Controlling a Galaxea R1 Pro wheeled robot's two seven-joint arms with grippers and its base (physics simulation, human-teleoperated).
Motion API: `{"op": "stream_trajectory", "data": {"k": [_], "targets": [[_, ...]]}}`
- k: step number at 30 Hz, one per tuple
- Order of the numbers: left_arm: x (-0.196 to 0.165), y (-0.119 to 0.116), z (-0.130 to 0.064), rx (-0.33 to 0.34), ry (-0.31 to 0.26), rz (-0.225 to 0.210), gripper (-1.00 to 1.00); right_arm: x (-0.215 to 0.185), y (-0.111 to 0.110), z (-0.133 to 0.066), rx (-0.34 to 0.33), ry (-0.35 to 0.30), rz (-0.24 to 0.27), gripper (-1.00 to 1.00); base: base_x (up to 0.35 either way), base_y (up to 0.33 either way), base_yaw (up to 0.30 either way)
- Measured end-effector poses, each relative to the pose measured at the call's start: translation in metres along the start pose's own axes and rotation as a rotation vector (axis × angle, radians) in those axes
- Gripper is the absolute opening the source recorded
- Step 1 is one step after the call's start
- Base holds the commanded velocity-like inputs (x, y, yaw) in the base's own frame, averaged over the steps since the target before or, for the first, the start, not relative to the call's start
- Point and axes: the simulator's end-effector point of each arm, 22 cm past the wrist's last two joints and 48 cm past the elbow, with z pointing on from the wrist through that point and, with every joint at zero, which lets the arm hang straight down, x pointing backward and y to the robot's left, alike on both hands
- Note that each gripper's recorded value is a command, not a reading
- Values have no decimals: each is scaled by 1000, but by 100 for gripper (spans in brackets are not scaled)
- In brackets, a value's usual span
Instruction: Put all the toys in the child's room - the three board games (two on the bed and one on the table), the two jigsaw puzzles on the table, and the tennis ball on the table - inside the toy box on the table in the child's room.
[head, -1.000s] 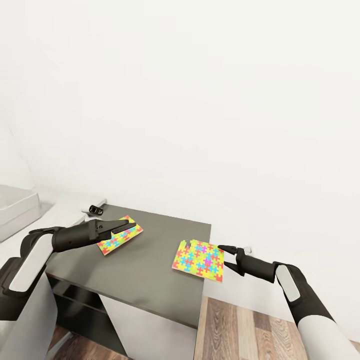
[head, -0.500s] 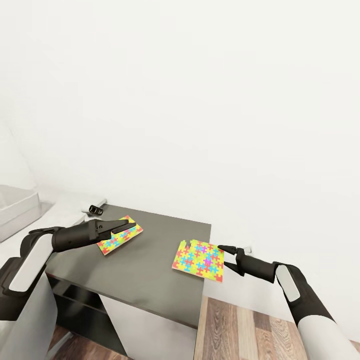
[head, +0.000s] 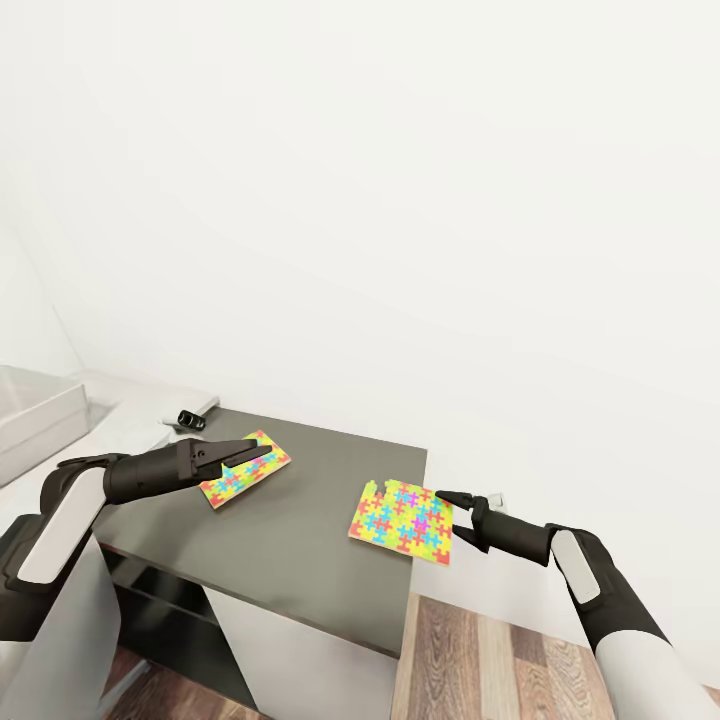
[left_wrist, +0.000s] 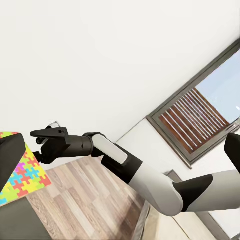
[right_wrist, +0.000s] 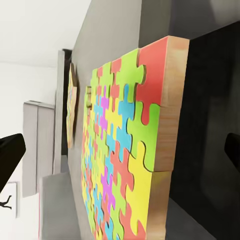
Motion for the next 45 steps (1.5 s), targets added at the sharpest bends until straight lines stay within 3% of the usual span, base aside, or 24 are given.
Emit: {"op": "stream_trajectory", "data": {"k": [4,5,18,45], "targets": [[0,0,0,0,0,0,100,0,0,0,0,0,0,100,0,0,3],[0,0,0,0,0,0,100,0,0,0,0,0,0,-100,0,0,2],[0,0,0,-1,-1,1,100,0,1,0,-5,0,3,-100,0,0,0],[-37,-33,5,-1,-4,1,100,-11,47,-11,-4,2,4,-100,0,0,0]]}}
